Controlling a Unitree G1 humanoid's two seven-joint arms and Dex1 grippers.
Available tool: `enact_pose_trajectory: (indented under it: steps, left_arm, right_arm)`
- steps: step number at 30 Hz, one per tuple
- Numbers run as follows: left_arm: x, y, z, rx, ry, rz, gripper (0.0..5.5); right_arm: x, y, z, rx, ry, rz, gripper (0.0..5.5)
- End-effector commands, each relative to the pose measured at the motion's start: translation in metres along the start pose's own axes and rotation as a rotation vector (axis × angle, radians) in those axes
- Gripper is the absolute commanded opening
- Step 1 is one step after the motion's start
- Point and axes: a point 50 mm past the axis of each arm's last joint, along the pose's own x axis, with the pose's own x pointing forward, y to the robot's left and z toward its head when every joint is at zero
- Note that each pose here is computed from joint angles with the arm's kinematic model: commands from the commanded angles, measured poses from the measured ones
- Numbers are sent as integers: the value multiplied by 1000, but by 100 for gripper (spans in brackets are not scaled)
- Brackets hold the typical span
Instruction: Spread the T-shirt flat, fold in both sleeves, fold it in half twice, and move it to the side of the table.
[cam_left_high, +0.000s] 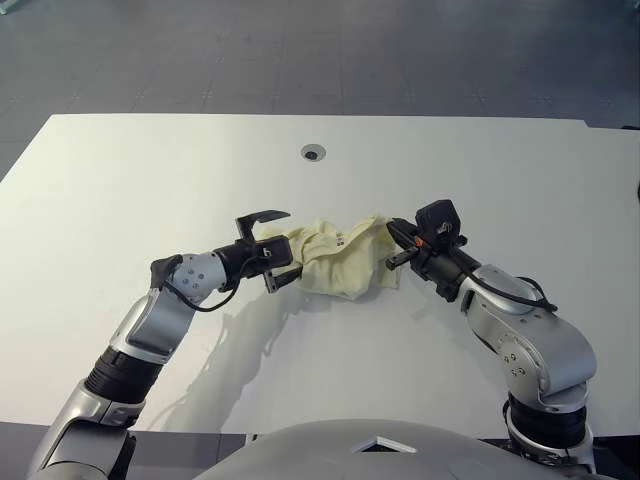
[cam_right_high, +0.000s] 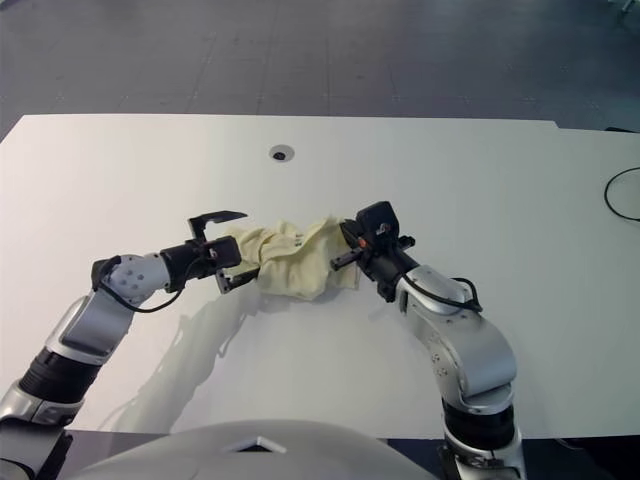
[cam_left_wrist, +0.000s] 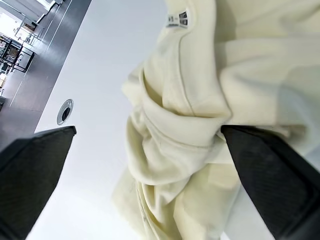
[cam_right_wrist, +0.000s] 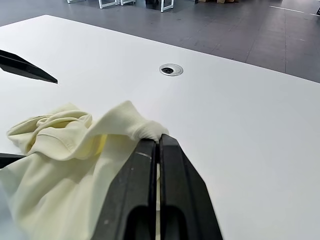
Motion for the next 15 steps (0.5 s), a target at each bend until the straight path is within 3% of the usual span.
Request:
enact_pose_trajectory:
  steps: [1, 8, 15]
  left_arm:
    - [-2, 12, 1, 44, -3, 69, 538]
    - [0, 15, 7, 62, -58, 89, 538]
    - [2, 3, 6, 64, -90, 8, 413]
  right_arm:
    - [0, 1, -1, -5, 11, -4, 0]
    - [0, 2, -2, -9, 16, -3, 0]
    - [0, 1, -2, -8, 15, -5, 0]
